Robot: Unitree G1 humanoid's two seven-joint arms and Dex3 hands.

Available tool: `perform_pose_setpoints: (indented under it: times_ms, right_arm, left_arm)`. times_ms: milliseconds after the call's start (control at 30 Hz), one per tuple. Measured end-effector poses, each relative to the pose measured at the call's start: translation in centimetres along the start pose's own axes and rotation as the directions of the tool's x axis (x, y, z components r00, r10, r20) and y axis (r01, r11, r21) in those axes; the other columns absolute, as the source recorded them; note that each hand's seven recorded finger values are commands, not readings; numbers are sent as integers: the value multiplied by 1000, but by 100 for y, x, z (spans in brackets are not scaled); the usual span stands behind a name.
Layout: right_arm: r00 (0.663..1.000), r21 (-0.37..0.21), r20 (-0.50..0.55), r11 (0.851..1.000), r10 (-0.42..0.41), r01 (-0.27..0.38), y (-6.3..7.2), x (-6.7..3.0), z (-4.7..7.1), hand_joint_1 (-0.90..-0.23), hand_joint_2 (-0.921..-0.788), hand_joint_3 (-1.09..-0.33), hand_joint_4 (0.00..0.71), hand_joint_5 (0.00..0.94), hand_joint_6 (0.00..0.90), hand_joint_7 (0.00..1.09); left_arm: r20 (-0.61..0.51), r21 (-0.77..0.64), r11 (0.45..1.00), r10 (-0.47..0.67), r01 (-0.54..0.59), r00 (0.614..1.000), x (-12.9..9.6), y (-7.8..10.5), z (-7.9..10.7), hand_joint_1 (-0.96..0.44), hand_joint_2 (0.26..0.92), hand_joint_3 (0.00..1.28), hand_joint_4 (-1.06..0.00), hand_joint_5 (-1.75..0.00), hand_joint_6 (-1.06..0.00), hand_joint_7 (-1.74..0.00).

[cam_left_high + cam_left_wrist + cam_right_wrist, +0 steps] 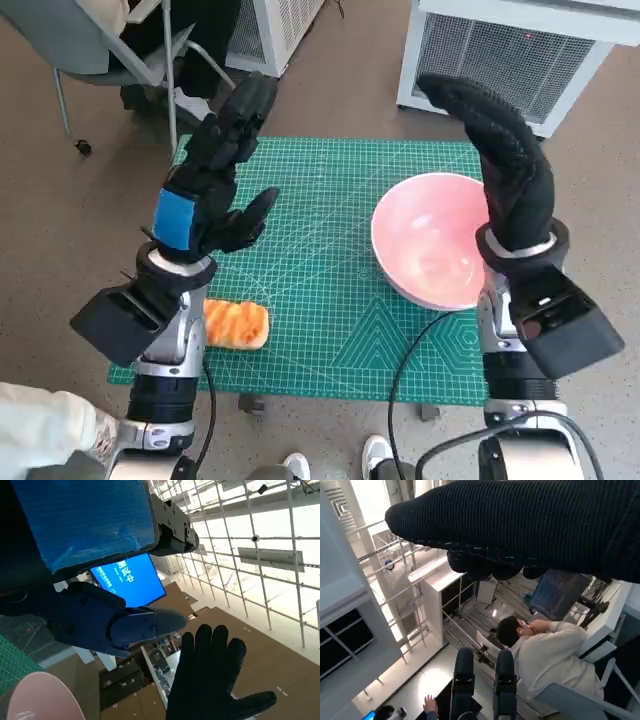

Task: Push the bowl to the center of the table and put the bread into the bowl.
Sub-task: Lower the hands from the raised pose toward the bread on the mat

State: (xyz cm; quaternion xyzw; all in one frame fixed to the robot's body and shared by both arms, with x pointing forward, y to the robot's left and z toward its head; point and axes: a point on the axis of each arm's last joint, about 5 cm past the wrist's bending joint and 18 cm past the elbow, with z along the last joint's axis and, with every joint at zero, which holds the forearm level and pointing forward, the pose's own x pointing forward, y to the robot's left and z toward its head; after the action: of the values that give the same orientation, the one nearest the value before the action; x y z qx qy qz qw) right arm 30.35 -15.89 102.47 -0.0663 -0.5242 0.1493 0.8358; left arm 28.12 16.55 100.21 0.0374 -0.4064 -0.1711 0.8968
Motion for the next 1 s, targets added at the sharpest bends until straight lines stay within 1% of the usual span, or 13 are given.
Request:
perform_pose_setpoints:
  times_ms: [133, 267, 367, 500, 600, 767, 867, 1000]
  right_arm:
    - [1000, -17, -14, 1000, -14, 14, -64, -49, 4, -542, -921, -933, 212, 40, -1, 608]
    - [998, -39, -41, 999, -38, 36, -143, -138, 3, -530, -921, -953, 199, 44, -1, 589]
    - [995, -60, -76, 996, -65, 60, -223, -223, -10, -521, -921, -949, 194, 48, -1, 577]
    - [981, -99, -138, 987, -138, 125, -355, -370, -39, -520, -921, -930, 193, 54, -1, 563]
    - [960, -131, -192, 975, -201, 178, -451, -487, -73, -526, -921, -920, 192, 56, -1, 558]
    - [912, -186, -272, 947, -307, 263, -567, -675, -116, -511, -921, -923, 193, 58, -1, 551]
    - [877, -219, -312, 926, -365, 308, -594, -768, -143, -501, -921, -933, 194, 58, -1, 536]
    - [832, -259, -363, 903, -420, 342, -590, -878, -179, -490, -921, -942, 191, 55, -1, 495]
  left_arm:
    - [-6, -1, 1000, 1, -1, 1000, -6, 3, -9, -538, 921, 399, -279, -1, -372, -27]
    - [-6, 1, 1000, 2, -2, 1000, -8, 11, -8, -534, 921, 397, -279, 0, -370, -25]
    - [-6, 1, 1000, 1, -1, 1000, -11, 15, -9, -535, 921, 396, -278, 0, -368, -23]
    - [-10, 0, 1000, 1, -1, 1000, -18, 26, -16, -534, 921, 394, -278, 0, -369, -23]
    - [-11, -2, 1000, 3, -3, 1000, -23, 33, -18, -533, 921, 394, -278, 0, -369, -23]
    - [-15, -4, 1000, 3, -3, 1000, -30, 40, -26, -528, 921, 393, -278, 0, -369, -22]
    - [-18, -5, 1000, 4, -4, 1000, -34, 40, -32, -524, 921, 394, -278, 0, -369, -22]
    - [-20, -7, 1000, 5, -5, 1000, -36, 38, -36, -523, 921, 394, -278, 0, -370, -21]
